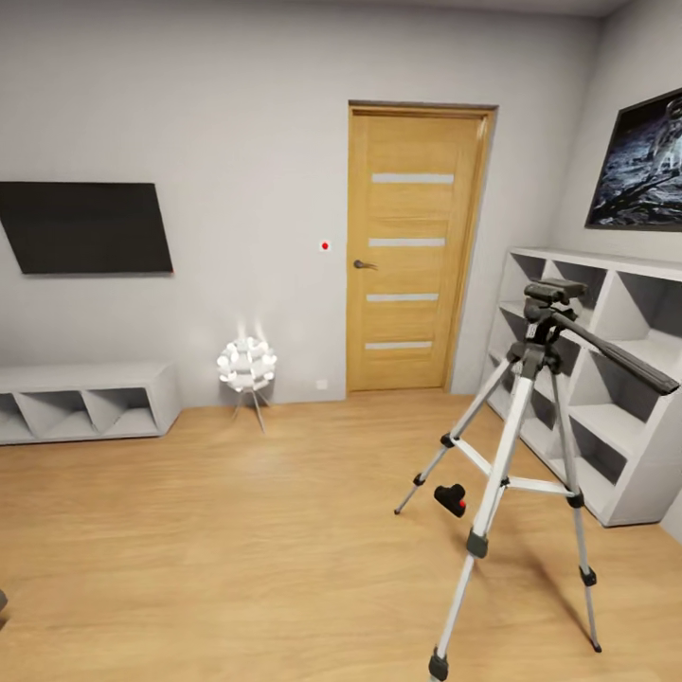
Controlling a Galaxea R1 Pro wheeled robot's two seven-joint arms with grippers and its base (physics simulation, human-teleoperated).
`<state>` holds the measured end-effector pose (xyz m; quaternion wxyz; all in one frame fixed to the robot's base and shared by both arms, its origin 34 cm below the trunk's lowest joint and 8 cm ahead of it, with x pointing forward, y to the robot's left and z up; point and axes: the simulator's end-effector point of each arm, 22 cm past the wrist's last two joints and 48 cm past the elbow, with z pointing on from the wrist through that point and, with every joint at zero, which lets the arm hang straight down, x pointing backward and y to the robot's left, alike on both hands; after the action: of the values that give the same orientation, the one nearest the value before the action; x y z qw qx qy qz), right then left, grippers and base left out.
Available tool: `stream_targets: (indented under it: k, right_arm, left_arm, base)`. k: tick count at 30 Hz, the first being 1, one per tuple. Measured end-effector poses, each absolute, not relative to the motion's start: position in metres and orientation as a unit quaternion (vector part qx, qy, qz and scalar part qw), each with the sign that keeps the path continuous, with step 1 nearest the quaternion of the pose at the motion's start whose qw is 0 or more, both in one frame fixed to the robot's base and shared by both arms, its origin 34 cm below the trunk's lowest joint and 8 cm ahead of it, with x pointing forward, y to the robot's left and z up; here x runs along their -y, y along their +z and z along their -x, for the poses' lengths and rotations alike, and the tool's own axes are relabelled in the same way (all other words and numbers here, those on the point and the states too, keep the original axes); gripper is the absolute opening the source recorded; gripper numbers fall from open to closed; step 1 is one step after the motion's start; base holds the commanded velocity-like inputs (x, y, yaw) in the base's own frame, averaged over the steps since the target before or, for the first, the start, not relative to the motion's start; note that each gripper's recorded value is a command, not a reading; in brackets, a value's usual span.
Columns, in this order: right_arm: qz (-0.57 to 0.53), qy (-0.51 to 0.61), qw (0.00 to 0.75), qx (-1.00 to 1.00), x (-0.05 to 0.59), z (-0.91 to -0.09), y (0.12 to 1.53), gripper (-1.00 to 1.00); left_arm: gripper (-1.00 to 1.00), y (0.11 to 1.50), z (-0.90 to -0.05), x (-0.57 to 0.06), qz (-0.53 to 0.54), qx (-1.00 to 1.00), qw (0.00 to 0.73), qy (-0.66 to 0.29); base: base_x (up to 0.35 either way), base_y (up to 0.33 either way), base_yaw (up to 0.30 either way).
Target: Attach the digital camera to the camera tripod in the bedroom.
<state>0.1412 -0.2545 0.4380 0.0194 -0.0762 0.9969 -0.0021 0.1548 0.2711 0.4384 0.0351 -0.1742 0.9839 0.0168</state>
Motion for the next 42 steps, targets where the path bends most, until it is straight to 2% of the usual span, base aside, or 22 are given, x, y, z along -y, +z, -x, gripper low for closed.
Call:
stream_targets:
  k: [16,42]
  right_arm:
    - [0.076,-0.002,0.019,-0.997,0.2545,-0.1410,0.4380,1.00]
    - [0.076,-0.003,0.019,-0.997,0.2558,-0.1411,0.4379,1.00]
  left_arm:
    - [1.00,0.4384,-0.1548,-0.2712,0.175,-0.984,0.035,0.017]
    - [1.00,0.4383,-0.1548,-0.2714,0.175,-0.984,0.034,0.018]
  base:
    - [0.245,0.237,-0.231]
    - [0.011,0.017,-0.246]
